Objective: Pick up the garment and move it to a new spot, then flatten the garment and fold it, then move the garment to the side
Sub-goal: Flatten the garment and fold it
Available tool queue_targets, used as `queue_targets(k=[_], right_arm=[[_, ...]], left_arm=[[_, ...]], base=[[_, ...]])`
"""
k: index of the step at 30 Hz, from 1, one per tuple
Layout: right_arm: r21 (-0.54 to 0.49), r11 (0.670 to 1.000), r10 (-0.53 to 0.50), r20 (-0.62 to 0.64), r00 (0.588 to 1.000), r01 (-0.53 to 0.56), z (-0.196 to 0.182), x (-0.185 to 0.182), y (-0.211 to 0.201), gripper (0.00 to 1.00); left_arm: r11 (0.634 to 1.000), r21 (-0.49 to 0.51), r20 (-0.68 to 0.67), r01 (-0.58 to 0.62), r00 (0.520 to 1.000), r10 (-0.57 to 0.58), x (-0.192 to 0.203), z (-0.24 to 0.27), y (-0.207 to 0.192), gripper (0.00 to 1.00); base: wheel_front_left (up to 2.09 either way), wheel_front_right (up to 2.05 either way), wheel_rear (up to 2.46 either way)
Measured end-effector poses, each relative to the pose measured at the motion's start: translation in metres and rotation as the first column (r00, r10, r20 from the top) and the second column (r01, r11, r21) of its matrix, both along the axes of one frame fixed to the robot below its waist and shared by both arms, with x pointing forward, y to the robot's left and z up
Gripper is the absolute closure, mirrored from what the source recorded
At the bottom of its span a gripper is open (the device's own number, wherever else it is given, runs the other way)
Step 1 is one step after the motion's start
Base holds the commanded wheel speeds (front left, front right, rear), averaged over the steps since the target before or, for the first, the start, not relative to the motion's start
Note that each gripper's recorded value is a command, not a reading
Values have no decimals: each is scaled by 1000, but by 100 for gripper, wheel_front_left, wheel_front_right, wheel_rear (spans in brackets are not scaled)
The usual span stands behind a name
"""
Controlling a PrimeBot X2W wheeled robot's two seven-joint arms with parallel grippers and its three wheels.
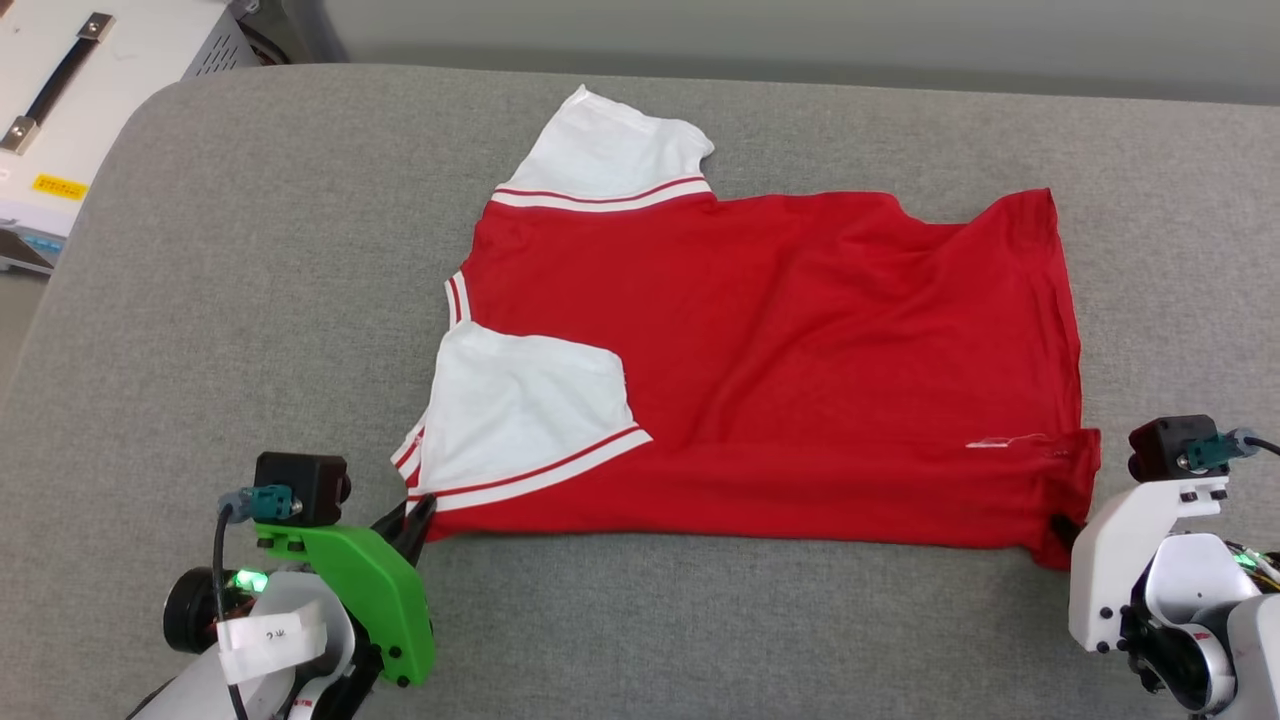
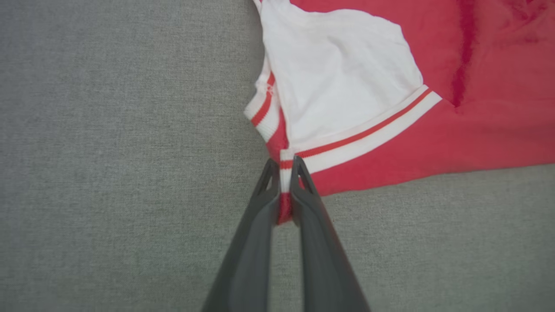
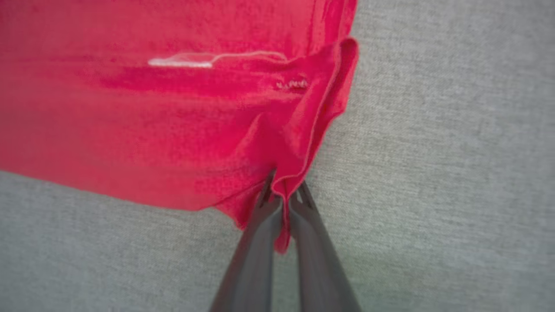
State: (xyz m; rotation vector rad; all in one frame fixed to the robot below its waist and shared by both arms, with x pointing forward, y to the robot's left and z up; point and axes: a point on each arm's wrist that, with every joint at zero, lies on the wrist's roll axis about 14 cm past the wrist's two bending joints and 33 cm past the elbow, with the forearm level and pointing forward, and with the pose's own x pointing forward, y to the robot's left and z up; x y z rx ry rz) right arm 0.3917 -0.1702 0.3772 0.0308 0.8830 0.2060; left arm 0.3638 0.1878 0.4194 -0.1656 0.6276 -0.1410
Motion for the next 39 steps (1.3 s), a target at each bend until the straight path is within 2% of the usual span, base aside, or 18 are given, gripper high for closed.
queue_targets(k=[8, 12, 14, 22, 25, 26, 27, 28, 29, 34, 37, 39], right_arm=[[-42, 998, -35, 33, 999, 36, 21, -6, -27, 100], [-51, 997, -61, 36, 998, 62, 31, -20, -39, 100], [-59, 993, -105, 29, 994, 106, 38, -37, -53, 100], [-45, 983, -178, -41, 983, 177, 25, -79, -64, 100], [-38, 982, -189, -49, 981, 187, 20, -83, -63, 100], [-36, 981, -193, -55, 980, 191, 18, -85, -64, 100], [-36, 981, -193, -57, 980, 191, 16, -86, -64, 67], [-37, 981, -190, -50, 981, 188, 16, -85, -63, 5], [-40, 981, -191, -41, 981, 190, 15, -85, -64, 0], [-37, 981, -190, 22, 982, 191, 22, -79, -67, 0], [-14, 982, -185, 129, 974, 188, 41, -64, -67, 0], [7, 983, -181, 235, 955, 185, 63, -52, -67, 0]], left_arm=[[999, 8, -42, 31, 999, -31, -21, -8, -5, 100], [998, -6, -79, 55, 995, -56, -41, -14, -14, 100], [997, -41, -108, 64, 992, -68, -60, -19, -25, 100], [995, -73, -157, 73, 984, -83, -86, -32, -39, 100], [994, -77, -172, 75, 981, -87, -89, -36, -40, 100], [994, -74, -177, 77, 980, -89, -90, -38, -40, 57], [995, -68, -178, 78, 980, -89, -90, -39, -39, 0], [995, -65, -173, 75, 981, -85, -89, -40, -39, 0], [995, -61, -168, 73, 982, -82, -88, -40, -38, 0], [997, -56, -93, 54, 994, -59, -77, -30, -34, 0], [998, -47, 5, 34, 999, -34, -62, -15, -28, 0], [999, -36, 113, 18, 994, -14, -48, 4, -23, 0]], base=[[0, 0, 0], [0, 0, 0], [0, 0, 0], [0, 0, 0], [0, 0, 0], [0, 0, 0], [0, 0, 0], [0, 0, 0], [0, 0, 0], [0, 0, 0], [0, 0, 0], [0, 0, 0]])
